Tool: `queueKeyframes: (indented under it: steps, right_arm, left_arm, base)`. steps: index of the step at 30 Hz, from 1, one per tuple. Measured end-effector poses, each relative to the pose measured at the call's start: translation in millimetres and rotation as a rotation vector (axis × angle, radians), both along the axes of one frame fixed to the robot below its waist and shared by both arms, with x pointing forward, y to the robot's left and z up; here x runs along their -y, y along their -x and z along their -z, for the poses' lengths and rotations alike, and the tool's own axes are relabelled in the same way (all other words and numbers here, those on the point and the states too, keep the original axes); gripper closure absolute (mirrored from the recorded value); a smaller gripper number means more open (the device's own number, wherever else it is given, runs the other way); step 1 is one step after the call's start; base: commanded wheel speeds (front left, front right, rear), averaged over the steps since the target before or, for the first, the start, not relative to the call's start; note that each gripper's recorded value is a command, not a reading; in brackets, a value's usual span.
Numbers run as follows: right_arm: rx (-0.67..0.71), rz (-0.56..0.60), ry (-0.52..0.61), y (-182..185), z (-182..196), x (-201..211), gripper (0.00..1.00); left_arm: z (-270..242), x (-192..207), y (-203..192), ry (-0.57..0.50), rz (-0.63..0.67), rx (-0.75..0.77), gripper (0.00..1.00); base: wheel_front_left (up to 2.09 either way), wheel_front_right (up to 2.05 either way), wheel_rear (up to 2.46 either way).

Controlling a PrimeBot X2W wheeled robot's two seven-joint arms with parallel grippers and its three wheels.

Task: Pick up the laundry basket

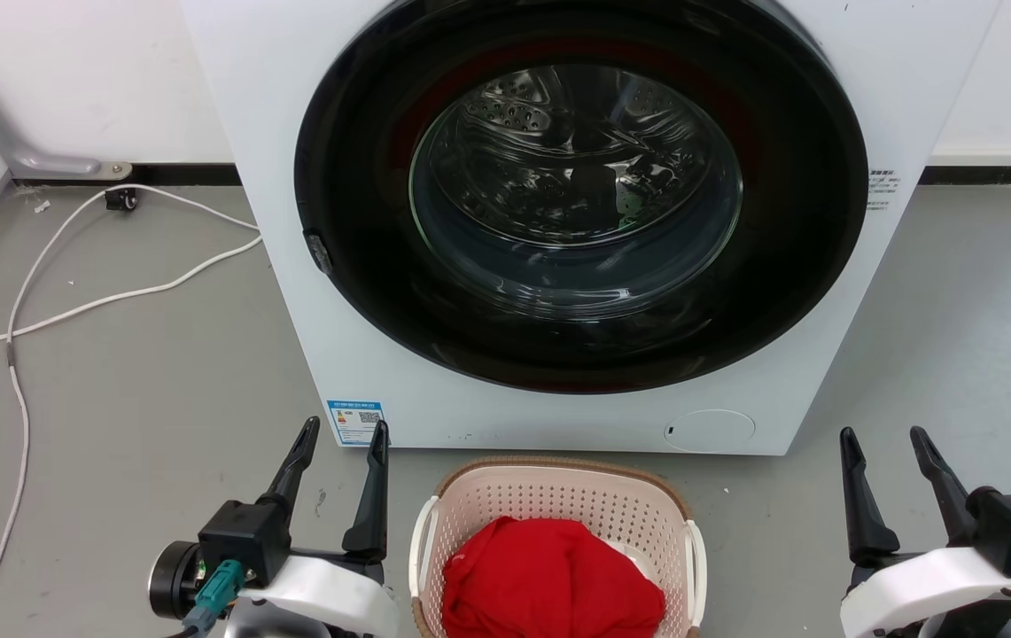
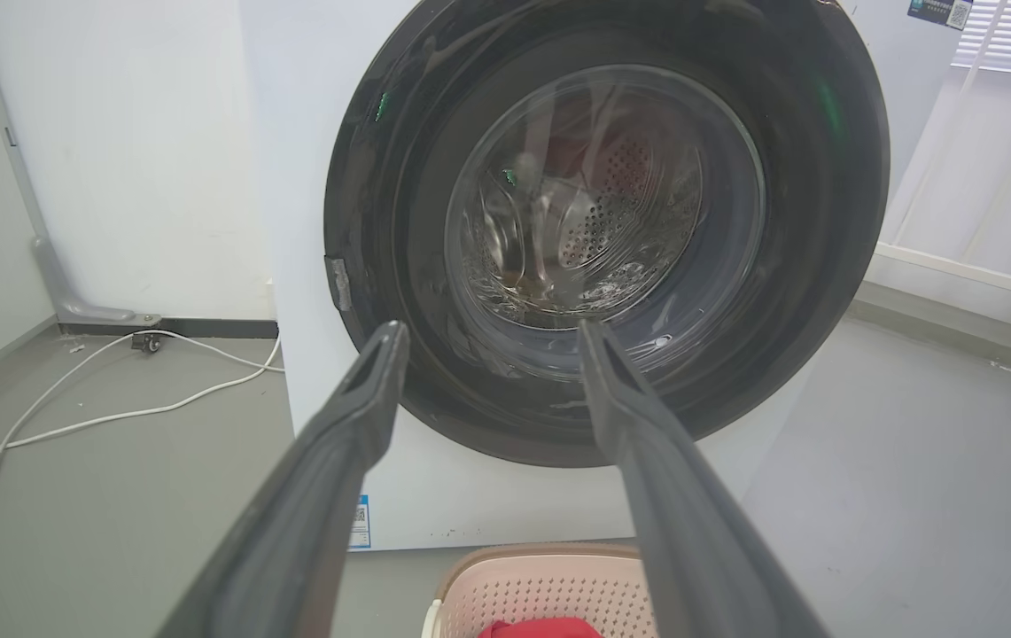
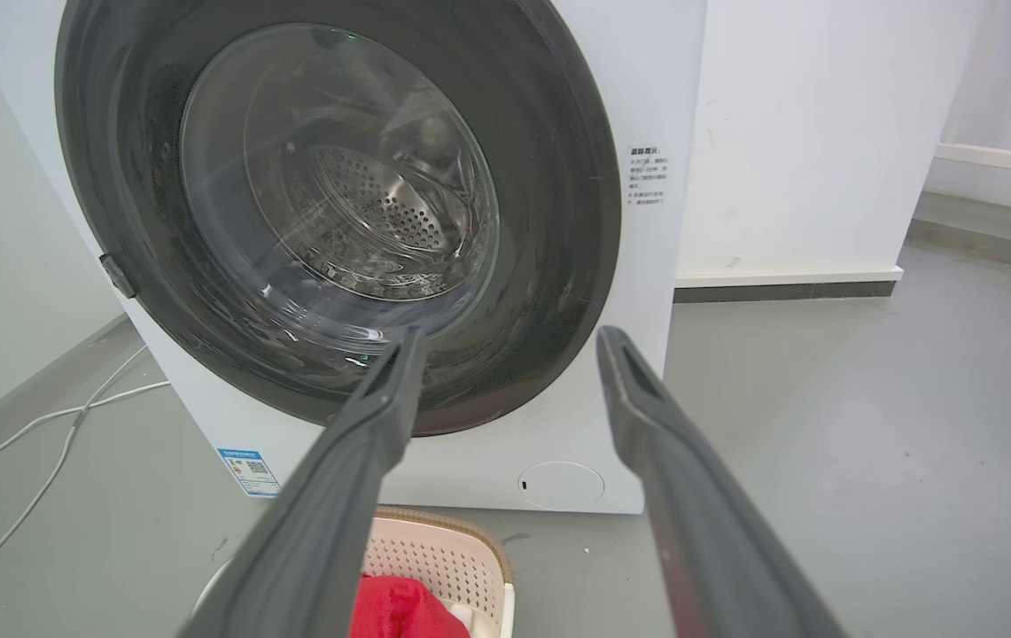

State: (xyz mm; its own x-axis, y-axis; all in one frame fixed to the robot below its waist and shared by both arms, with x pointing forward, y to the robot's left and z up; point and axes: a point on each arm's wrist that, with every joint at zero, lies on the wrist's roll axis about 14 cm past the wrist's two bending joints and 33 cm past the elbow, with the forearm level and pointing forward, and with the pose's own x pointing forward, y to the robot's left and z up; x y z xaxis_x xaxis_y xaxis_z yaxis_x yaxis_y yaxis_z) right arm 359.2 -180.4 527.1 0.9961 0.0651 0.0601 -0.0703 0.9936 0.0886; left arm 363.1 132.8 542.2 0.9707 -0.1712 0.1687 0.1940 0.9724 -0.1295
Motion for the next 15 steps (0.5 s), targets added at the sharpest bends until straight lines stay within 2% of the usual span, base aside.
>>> queueKeyframes:
  steps: [15]
  right_arm:
    - [0.028,0.008,0.052,1.6,-2.2,2.7,0.0]
  left_arm:
    - [1.0,7.6,2.8,-0.054,0.019,0.023,0.0]
  base:
    - [0.0,0.0,0.0]
